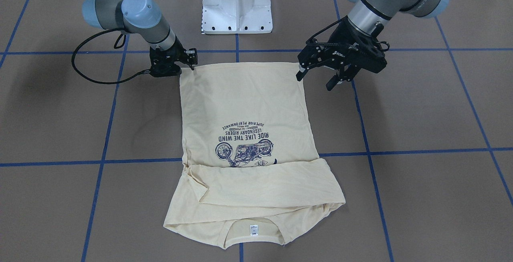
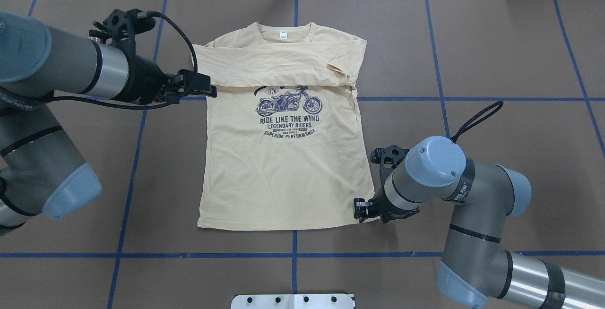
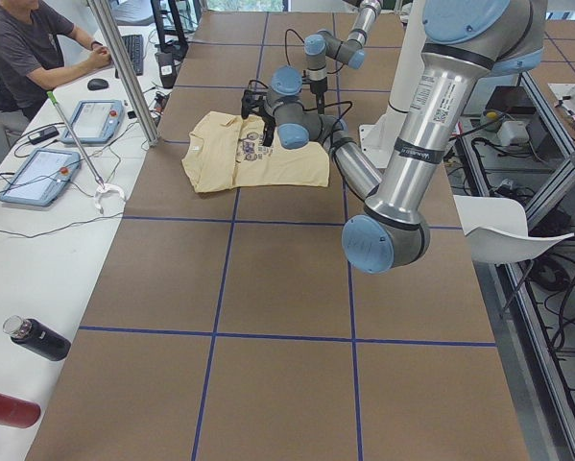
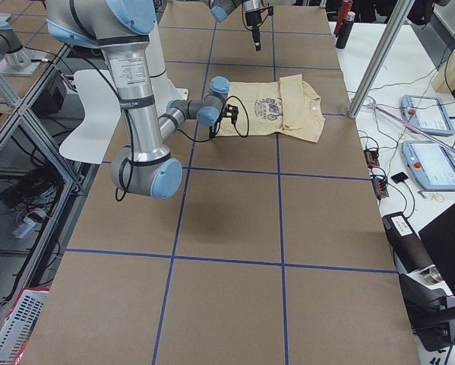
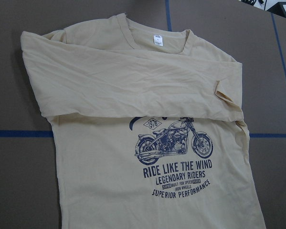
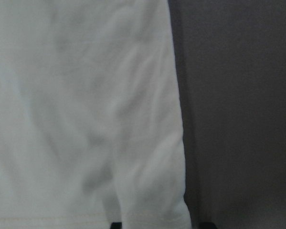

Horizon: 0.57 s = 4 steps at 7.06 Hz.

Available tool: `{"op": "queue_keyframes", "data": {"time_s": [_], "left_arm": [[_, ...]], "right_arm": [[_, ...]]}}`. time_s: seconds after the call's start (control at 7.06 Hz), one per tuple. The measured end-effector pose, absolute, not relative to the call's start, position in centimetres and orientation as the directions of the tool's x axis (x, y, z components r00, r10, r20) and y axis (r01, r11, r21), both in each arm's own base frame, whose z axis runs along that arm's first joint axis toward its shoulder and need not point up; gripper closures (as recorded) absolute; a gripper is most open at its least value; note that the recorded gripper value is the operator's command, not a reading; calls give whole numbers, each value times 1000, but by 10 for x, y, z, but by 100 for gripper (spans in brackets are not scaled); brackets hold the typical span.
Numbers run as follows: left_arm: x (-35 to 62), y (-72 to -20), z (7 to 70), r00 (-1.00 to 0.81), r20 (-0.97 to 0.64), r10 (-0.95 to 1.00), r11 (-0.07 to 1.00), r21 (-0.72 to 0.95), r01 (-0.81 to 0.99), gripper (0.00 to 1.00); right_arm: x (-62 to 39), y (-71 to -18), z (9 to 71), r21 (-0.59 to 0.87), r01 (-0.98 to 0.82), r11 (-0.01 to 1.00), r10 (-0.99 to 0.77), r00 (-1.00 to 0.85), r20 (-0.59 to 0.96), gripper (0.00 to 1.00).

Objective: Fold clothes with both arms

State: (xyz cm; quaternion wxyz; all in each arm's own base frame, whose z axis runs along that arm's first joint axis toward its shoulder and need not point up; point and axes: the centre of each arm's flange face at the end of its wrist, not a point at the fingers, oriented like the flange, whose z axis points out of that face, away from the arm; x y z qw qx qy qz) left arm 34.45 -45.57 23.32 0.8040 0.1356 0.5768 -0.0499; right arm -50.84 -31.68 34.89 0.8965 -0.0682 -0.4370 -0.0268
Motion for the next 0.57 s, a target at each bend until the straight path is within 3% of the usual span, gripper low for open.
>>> {"op": "queue_keyframes", "data": {"time_s": [0.28,0.57], "left_arm": [[344,-456,233,329,-941,76,958,161,237,1],[344,-456,232,328,-941,77,958,162,237,1]], "right_arm": [[-508,-317,350,-100,106,989,13,619,786,39],[-507,-317,351,-101,106,989,14,620,785,73]]}}
